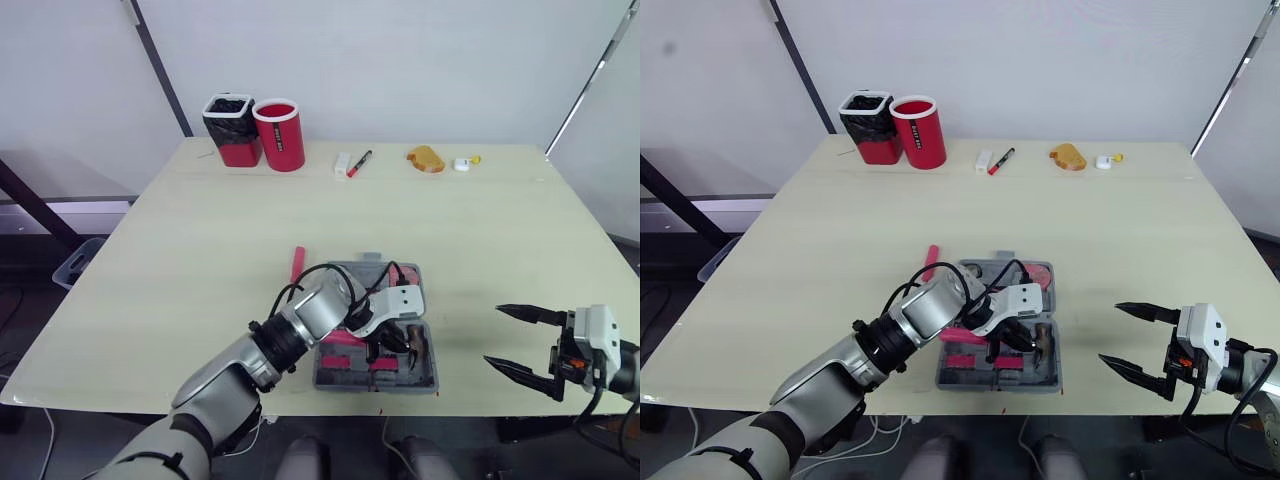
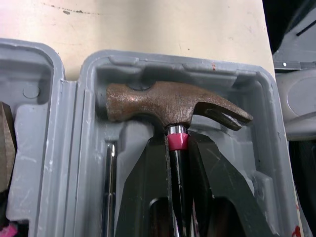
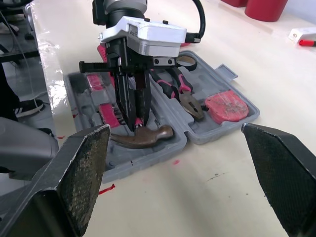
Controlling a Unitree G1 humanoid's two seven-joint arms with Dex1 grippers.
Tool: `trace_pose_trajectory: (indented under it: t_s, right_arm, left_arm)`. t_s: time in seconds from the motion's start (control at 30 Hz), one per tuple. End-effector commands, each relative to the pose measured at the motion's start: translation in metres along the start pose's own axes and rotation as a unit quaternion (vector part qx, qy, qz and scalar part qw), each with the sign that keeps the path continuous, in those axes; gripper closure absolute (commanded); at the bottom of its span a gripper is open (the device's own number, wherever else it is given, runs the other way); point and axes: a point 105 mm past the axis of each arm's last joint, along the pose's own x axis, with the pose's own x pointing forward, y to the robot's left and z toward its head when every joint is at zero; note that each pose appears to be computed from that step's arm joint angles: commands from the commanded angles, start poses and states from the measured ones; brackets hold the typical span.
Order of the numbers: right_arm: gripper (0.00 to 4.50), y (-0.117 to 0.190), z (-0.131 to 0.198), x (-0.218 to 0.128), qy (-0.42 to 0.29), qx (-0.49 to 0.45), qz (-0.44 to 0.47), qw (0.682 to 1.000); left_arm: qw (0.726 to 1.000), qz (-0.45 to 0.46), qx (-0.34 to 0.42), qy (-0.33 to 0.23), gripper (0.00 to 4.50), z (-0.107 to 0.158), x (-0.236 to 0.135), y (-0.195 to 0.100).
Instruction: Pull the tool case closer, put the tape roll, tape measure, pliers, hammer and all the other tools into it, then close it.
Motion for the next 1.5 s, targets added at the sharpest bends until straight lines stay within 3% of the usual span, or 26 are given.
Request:
trace_pose_trajectory:
  t_s: [0.03, 0.8, 0.87, 0.93, 1.2, 1.37, 1.5]
  right_arm:
    - [0.00, -0.004, 0.014, 0.000, -0.009, -0.022, -0.006, 1.000]
    - [0.00, -0.004, 0.016, 0.003, -0.013, -0.031, -0.015, 0.999]
    - [0.00, -0.004, 0.015, 0.002, -0.013, -0.031, -0.015, 0.999]
    - [0.00, -0.003, 0.014, 0.002, -0.013, -0.030, -0.016, 0.999]
    - [0.00, -0.001, 0.012, 0.001, -0.014, -0.029, -0.016, 0.999]
    - [0.00, 0.000, 0.010, 0.001, -0.016, -0.029, -0.015, 0.999]
    - [0.00, 0.000, 0.010, 0.001, -0.019, -0.029, -0.016, 0.999]
  left_arm:
    - [1.000, 0.005, 0.019, -0.011, 4.41, 0.012, -0.004, 0.002]
    - [0.999, 0.024, 0.025, -0.018, 4.41, 0.016, -0.005, 0.005]
    - [0.999, 0.018, 0.022, -0.018, 3.45, 0.015, -0.005, 0.003]
    - [0.999, 0.024, 0.022, -0.023, 2.88, 0.017, -0.006, 0.004]
    - [0.998, 0.034, 0.040, -0.029, 2.88, 0.023, -0.013, 0.006]
    - [0.992, 0.020, 0.073, -0.097, 2.88, 0.040, -0.031, 0.002]
    - [0.983, 0.015, 0.073, -0.167, 2.88, 0.035, -0.042, 0.005]
